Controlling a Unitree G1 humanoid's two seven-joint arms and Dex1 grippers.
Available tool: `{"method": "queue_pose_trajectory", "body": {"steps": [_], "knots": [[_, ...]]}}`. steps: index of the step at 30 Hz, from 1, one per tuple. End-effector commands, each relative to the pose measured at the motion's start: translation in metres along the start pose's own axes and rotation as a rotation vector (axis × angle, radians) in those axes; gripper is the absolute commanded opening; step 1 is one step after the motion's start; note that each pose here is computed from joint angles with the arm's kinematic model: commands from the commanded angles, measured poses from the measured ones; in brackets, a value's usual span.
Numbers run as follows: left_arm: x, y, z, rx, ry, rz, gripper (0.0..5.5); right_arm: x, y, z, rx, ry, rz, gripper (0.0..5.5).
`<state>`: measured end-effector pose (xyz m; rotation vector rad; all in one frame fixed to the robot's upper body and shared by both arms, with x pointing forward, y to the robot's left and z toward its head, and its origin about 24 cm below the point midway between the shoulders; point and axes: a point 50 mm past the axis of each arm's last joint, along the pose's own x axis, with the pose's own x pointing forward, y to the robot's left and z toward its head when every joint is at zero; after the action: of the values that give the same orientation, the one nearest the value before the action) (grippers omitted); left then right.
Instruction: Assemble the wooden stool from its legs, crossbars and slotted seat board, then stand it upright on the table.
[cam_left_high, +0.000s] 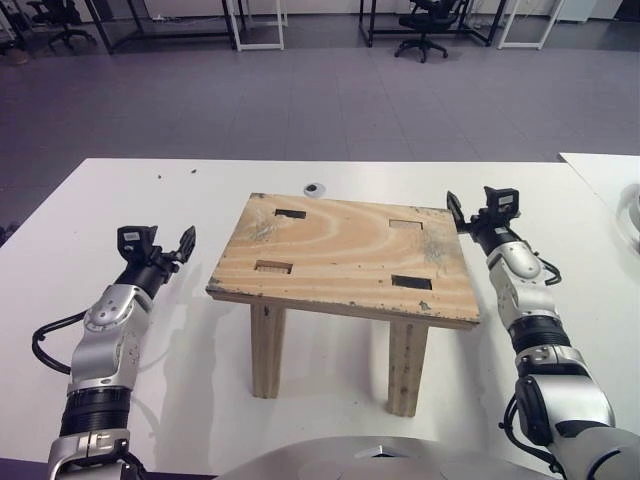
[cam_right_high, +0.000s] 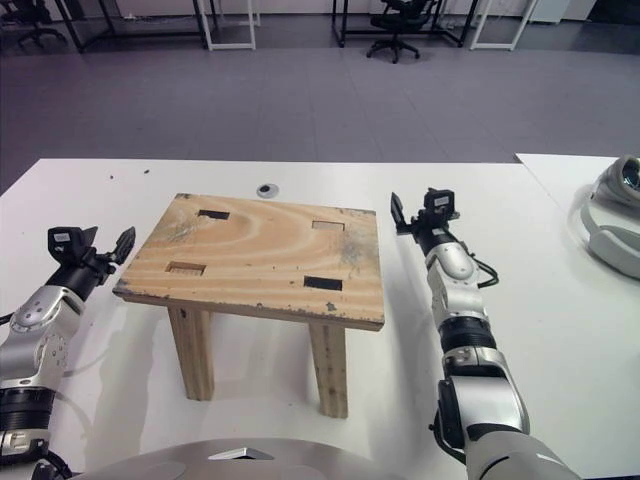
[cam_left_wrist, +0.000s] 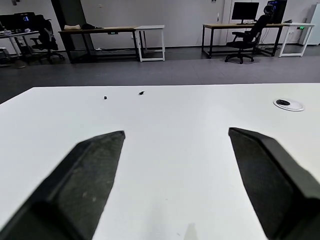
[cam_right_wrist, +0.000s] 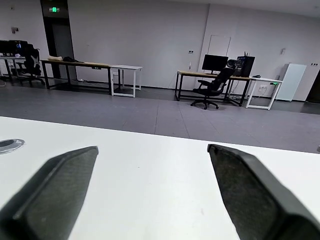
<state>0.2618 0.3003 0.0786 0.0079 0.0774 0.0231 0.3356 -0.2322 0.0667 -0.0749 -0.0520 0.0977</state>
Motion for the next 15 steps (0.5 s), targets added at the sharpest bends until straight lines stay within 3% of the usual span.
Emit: {"method": "queue_pose_trajectory", "body": {"steps": [1, 7, 11, 15], "knots": [[0.008, 0.009, 0.008, 0.040, -0.012, 0.007, 3.83, 0.007, 0.011, 0.004, -0.050, -0.015, 0.010, 4.09], [0.015, 0.016, 0.008, 0.023, -0.041, 0.051, 3.83, 0.013, 0.015, 0.008, -0.066, -0.034, 0.013, 4.09], [-0.004, 0.035, -0.005, -0.003, -0.017, 0.132, 3.83, 0.013, 0.021, 0.008, -0.084, -0.037, 0.054, 4.09], [-0.004, 0.035, -0.005, 0.000, -0.017, 0.125, 3.83, 0.009, 0.022, 0.004, -0.103, -0.030, 0.063, 4.09]]}}
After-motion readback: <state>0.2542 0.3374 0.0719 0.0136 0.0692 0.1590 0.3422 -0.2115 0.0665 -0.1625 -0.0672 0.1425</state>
